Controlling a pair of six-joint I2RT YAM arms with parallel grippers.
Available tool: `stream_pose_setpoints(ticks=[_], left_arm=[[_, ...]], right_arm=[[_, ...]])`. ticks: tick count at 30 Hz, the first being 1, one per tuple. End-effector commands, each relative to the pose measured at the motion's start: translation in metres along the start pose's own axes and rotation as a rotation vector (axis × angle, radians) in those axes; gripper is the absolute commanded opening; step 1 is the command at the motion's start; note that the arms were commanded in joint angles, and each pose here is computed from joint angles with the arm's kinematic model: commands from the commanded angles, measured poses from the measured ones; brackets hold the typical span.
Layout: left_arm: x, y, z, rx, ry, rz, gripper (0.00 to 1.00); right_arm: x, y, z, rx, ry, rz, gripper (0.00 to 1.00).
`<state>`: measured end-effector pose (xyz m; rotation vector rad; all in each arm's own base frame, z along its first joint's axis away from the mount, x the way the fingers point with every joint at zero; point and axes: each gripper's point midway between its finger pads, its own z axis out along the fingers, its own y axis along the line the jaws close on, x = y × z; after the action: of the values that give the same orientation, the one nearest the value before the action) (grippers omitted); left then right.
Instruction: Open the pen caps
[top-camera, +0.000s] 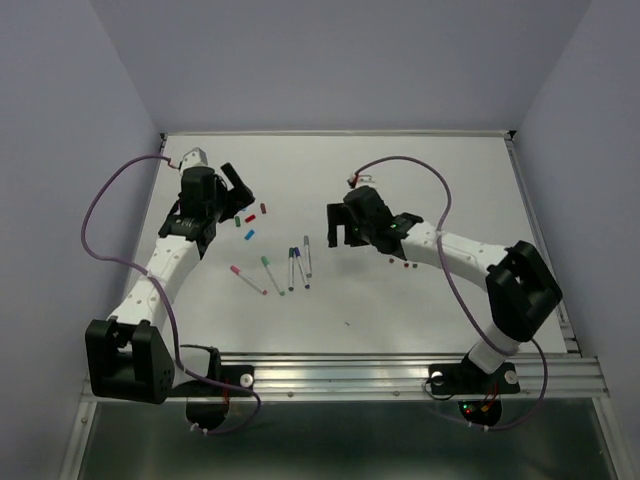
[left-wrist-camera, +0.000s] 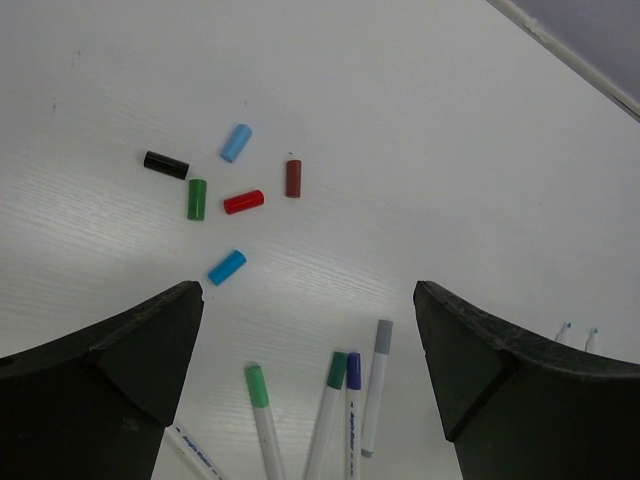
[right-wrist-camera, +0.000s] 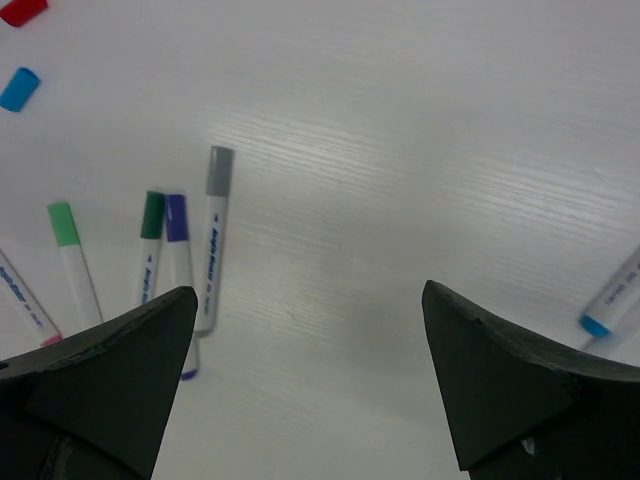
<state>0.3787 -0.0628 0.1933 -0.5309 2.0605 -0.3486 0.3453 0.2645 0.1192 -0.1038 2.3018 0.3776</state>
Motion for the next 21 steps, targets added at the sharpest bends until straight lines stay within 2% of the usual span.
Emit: stream_pose_setpoints(ticks=[1,2,8,11,21], left_arm=[[-0.008,-0.005,-0.012,0.032,-0.044,-0.003,0.99],[-0.007,-0.005,-0.012,0.029,-0.044,-0.003,0.99],[-0.003,-0.004,-0.014,0.042,-0.037,0.0,0.99],[-0.002,-0.004,-0.014,0.045,-0.037,0.001,0.99],[0.0,-0.003,-0.012,0.045,-0.037,0.006,0.99]], right_arm=[[-0.016,0.038,0.016,0.069,-0.037,-0.039,1.0],[0.001,0.037,0.032,0.107,0.012,-0.07,1.0],[0.006,0.064,0.068,0.14,0.034,-0.074,1.0],[0.012,0.078,0.074,0.127,0.048,-0.097,1.0],[0.06,0.08,0.089,0.171,0.148,-0.199,1.0]])
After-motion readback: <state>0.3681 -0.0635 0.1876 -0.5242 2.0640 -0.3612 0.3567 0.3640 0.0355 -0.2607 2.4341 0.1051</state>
